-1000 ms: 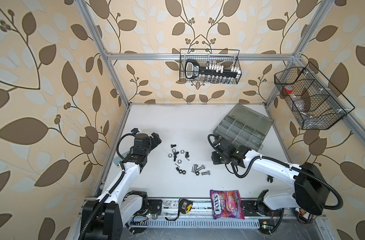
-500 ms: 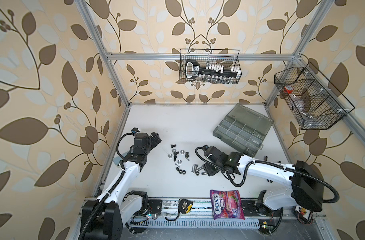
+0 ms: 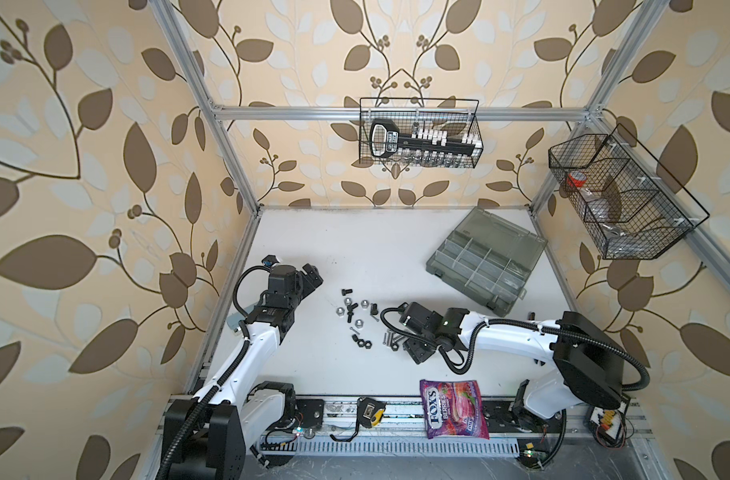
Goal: Sort the screws and nuts into containers
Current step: 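Move the right gripper back to the bolt pile, then grasp another silver bolt with the right gripper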
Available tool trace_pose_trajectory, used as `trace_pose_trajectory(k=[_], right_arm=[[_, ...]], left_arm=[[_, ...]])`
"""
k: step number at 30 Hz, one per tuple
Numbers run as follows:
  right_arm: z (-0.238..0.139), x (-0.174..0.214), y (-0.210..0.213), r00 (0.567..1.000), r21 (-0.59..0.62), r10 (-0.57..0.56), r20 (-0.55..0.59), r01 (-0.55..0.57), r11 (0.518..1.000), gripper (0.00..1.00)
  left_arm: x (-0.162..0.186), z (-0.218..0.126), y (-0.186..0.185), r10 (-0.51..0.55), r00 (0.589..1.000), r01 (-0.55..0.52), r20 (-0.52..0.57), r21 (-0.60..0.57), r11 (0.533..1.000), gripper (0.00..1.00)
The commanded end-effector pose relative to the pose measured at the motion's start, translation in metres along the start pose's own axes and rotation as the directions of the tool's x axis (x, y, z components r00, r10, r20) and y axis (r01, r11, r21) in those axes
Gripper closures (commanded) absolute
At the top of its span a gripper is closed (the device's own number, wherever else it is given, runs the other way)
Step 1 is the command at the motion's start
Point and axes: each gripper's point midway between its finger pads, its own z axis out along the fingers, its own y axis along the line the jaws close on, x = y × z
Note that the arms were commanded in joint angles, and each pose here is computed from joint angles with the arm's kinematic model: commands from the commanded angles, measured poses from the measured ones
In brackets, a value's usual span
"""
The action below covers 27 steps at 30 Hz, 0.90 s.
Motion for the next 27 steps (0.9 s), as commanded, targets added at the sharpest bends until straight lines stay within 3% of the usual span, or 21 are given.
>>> trace_pose_trajectory(k=[1,20,27], right_arm=[[0.002,0.000,-0.001,1.000,0.029,-0.010,-0.025,0.011,1.000,0.28],[0.018,-0.010,-0.021,0.999,0.165,0.033,-0.028,-0.028,0.986,0.36],[0.021,-0.017,-0.017,0.999,0.149,0.040,-0.026,-0.035,0.988,0.51]], left_arm=[[-0.015,-0.004,-0.012,-0.004,0.999,0.004,0.032,0.019,1.000,0.01],[-0.014,-0.001,-0.011,0.004,1.000,-0.004,0.027,0.012,1.000,0.01],[-0.013,-0.001,-0.011,0.005,1.000,-0.005,0.023,0.009,1.000,0.01]])
